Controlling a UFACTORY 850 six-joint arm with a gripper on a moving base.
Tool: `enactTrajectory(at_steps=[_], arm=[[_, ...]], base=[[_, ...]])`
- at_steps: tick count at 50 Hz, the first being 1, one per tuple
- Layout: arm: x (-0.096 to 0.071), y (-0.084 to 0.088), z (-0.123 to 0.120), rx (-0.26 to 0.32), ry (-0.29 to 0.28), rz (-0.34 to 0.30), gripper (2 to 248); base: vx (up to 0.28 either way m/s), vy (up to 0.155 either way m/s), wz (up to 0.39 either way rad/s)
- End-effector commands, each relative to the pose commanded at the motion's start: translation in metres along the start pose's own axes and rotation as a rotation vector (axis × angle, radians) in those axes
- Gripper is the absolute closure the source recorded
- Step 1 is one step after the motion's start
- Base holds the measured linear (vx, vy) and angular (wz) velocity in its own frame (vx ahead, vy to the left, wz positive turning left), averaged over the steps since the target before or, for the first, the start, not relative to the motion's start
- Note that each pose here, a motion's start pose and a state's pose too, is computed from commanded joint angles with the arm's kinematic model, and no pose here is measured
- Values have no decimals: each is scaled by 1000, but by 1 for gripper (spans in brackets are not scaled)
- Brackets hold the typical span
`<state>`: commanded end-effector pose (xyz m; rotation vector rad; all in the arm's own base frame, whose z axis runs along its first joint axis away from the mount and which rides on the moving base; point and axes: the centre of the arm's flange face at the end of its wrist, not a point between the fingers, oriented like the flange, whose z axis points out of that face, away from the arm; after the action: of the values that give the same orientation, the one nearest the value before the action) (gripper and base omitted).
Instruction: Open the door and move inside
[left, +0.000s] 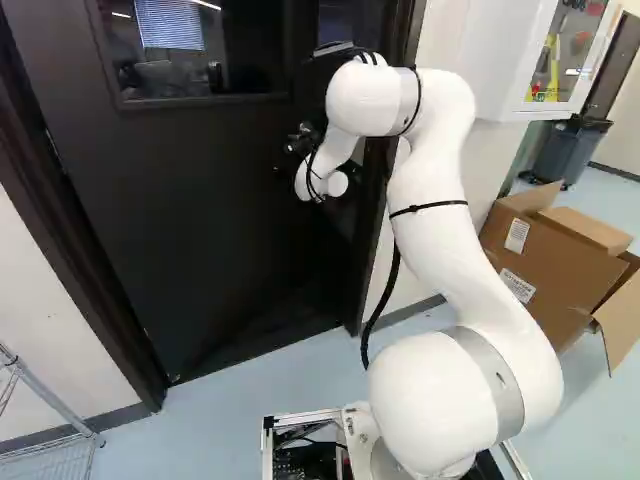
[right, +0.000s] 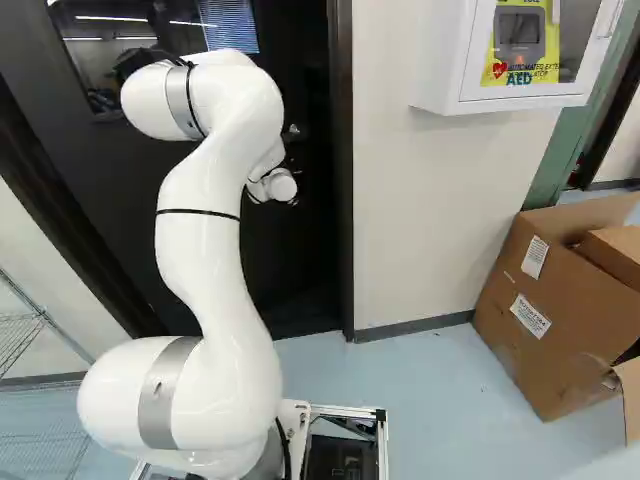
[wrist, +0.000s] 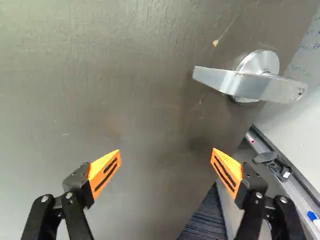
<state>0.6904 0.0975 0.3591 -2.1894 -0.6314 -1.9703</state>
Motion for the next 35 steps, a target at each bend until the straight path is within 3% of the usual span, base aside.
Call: enactTrajectory(at_steps=[35], arm=[[8,-32,-58,-39,-82,76,3]], base=[[0,0,0]])
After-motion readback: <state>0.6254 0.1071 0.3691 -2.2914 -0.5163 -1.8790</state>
